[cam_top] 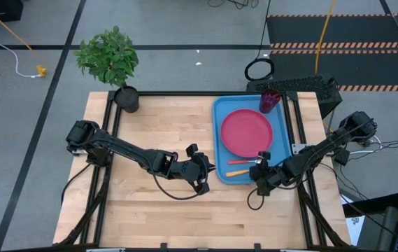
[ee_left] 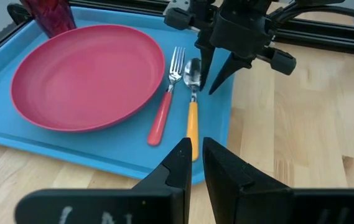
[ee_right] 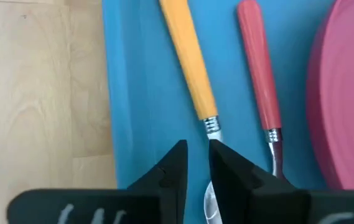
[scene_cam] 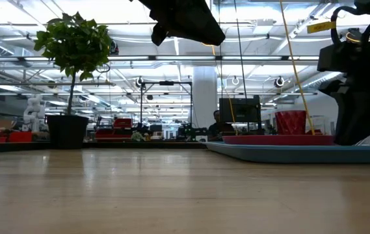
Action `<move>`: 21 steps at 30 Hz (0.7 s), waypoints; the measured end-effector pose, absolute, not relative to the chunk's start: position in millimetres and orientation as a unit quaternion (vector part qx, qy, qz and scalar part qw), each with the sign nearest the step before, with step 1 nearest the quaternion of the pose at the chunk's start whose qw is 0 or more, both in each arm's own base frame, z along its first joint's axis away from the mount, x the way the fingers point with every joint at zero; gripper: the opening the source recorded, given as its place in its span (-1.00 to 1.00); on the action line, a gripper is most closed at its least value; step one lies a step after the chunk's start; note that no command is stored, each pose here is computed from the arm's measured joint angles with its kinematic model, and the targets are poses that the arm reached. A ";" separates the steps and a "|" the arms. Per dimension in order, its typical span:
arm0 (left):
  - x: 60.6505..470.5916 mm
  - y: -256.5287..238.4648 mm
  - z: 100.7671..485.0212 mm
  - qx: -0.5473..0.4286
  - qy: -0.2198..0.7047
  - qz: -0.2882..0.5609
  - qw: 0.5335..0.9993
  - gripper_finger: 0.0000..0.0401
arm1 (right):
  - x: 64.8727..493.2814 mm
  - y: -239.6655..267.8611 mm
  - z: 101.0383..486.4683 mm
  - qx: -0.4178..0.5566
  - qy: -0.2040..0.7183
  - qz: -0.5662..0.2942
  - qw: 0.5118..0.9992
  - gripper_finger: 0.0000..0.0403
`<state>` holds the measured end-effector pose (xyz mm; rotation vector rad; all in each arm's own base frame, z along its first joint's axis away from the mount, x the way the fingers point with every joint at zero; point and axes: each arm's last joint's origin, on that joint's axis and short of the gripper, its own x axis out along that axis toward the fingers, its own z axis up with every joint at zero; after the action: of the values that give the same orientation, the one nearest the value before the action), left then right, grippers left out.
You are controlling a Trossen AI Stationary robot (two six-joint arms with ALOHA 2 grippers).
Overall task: Pick and place plate/cup/fork/spoon on tray
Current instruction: Put the yellow spoon on the blue tray
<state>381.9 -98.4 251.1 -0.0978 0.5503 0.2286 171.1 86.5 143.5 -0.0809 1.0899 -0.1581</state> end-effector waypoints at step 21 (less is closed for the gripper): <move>383.4 -98.8 253.3 -0.051 0.258 0.110 0.958 -0.80 | 168.2 82.0 130.6 -0.072 0.481 -0.085 0.869 -0.71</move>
<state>383.4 -98.8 253.3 -0.1027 0.5242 0.2231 168.2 82.0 130.6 -0.1510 1.0068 -0.1786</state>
